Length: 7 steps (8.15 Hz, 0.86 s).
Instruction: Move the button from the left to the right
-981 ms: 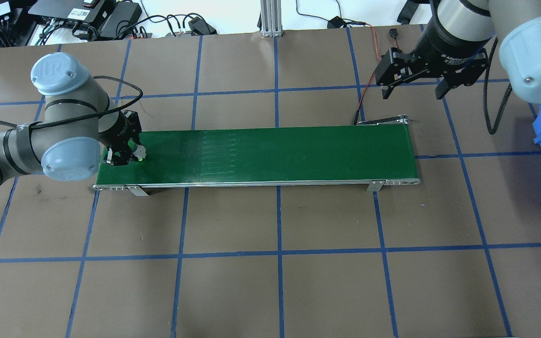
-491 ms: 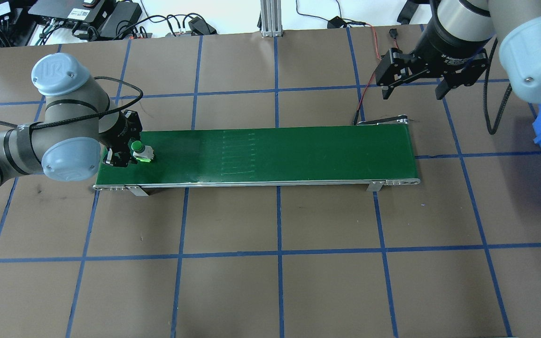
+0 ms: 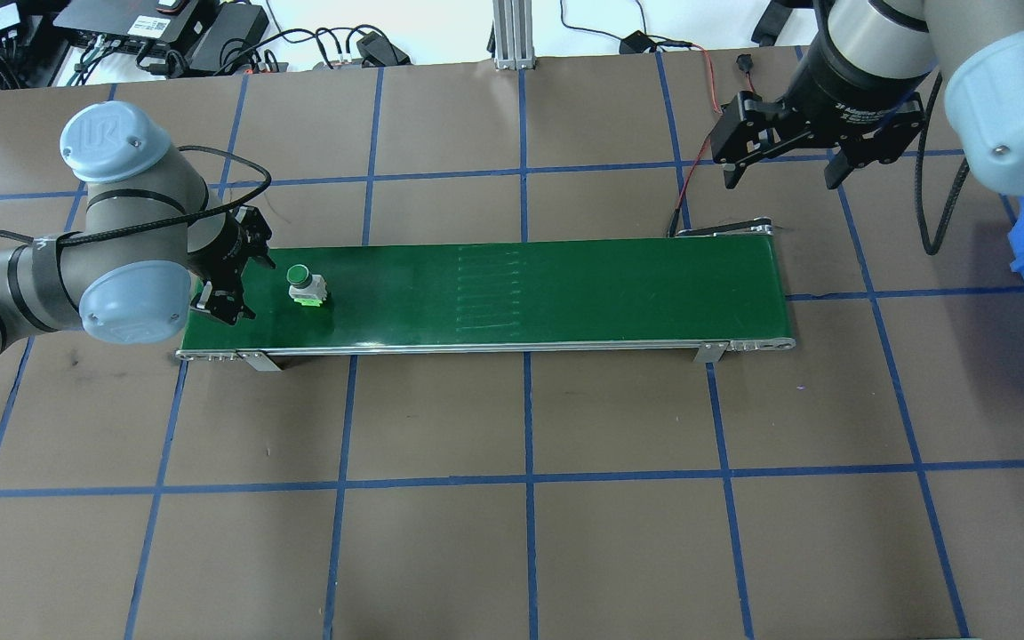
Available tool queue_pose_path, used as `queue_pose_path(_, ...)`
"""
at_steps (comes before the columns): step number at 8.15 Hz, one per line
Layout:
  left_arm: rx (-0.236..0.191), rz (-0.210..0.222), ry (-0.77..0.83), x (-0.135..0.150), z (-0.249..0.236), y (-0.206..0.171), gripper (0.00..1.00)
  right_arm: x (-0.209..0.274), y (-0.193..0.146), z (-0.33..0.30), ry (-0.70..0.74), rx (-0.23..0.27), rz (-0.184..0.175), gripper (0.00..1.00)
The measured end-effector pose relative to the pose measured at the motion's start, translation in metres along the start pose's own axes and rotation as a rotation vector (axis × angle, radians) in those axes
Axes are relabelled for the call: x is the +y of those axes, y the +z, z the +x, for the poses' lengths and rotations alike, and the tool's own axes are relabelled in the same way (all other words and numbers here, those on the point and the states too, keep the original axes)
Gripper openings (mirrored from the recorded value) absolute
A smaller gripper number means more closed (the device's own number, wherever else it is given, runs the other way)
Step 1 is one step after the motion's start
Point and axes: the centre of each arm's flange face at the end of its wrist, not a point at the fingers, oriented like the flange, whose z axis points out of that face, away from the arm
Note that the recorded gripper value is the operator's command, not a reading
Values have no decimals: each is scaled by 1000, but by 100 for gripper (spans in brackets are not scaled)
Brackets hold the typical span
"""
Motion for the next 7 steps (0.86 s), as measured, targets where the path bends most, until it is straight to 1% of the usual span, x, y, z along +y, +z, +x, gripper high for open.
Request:
queue_pose_path(1, 2, 0, 8, 0, 0, 0, 100, -1, 1, 0, 0, 1, -2, 100)
queue_pose_path(2, 9, -1, 48, -1, 1, -2, 100, -2, 4, 1, 0, 3, -7, 100)
queue_pose_path(3, 25, -7, 98, -3, 3, -4, 100, -4, 8, 1, 1, 7, -14, 100)
queue_pose_path(4, 40, -5, 169, -4, 4, -9, 100, -9, 18, 2, 2, 10, -30, 100)
queue_pose_path(5, 63, 8, 284, -5, 7, -21, 100, -18, 45, 3, 6, 10, -79, 100)
queue_pose_path(6, 87, 26, 394, -5, 10, -39, 100, -28, 95, 5, 10, 10, -158, 100)
queue_pose_path(7, 94, 36, 501, -5, 14, -68, 100, -31, 135, 7, 12, 12, -200, 100)
